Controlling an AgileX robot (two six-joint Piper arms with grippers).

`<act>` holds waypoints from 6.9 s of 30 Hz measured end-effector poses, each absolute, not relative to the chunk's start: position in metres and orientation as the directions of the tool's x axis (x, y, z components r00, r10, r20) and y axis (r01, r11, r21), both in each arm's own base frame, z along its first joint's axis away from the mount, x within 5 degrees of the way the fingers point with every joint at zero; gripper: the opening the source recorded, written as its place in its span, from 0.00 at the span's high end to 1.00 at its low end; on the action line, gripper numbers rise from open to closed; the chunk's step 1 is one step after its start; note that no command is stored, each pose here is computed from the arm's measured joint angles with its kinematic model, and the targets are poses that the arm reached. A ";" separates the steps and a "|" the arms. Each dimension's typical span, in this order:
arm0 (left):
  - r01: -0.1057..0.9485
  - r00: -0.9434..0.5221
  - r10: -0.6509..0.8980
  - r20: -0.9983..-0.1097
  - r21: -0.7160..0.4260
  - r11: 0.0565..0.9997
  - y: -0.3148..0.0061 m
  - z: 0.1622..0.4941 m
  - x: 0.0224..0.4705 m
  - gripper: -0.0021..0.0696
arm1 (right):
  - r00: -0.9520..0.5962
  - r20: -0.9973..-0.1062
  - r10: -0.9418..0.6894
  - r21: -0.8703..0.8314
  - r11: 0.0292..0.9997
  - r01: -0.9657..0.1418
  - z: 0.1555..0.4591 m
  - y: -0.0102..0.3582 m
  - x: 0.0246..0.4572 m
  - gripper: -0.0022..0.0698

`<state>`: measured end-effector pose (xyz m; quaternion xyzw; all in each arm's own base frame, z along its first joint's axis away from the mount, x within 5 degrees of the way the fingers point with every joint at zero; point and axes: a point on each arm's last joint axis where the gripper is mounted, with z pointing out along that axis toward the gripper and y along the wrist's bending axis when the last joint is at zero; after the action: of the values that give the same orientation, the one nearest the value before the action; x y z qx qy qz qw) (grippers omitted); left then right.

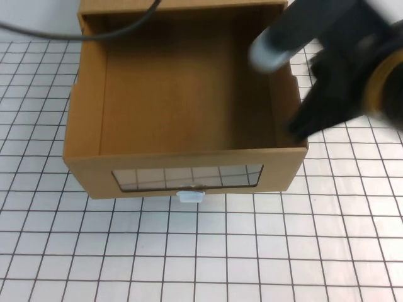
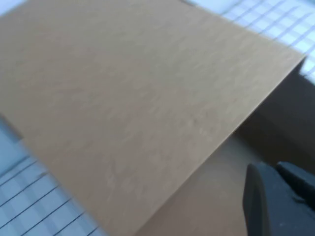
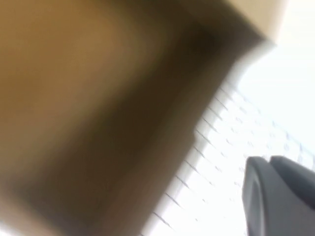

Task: Open the shoe box
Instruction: 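Pull the top drawer of the cardboard box fully open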

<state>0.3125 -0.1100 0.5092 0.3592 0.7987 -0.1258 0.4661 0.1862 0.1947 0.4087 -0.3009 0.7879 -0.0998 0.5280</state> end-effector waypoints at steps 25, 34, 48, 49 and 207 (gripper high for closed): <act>0.315 0.051 0.267 -0.962 0.270 0.910 -0.024 0.336 0.067 0.97 | -0.363 -0.925 0.110 0.167 0.977 -0.130 0.356 0.023 0.167 0.99; 0.322 -0.043 0.106 -0.993 0.087 0.943 -0.022 0.241 0.059 0.97 | -0.173 -0.967 0.187 0.207 0.972 -0.109 0.299 0.014 0.101 0.99; 0.268 -0.123 0.047 -0.991 0.012 0.963 -0.019 0.191 0.064 0.97 | -0.093 -0.967 0.236 0.246 0.962 -0.117 0.275 0.011 0.077 0.99; 0.268 -0.123 0.047 -0.991 0.012 0.963 -0.019 0.191 0.064 0.97 | -0.093 -0.967 0.237 0.247 0.962 -0.117 0.275 0.011 0.077 0.99; 0.106 -0.305 0.122 -0.945 0.094 0.990 -0.003 0.170 0.052 0.97 | -0.278 -0.960 -0.012 0.002 0.999 -0.051 0.174 0.004 0.053 0.99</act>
<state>0.0520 -0.0030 0.1696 0.0705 0.8076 0.0070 0.5854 0.0530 0.0042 0.1737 -0.0197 0.7992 0.0163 0.6005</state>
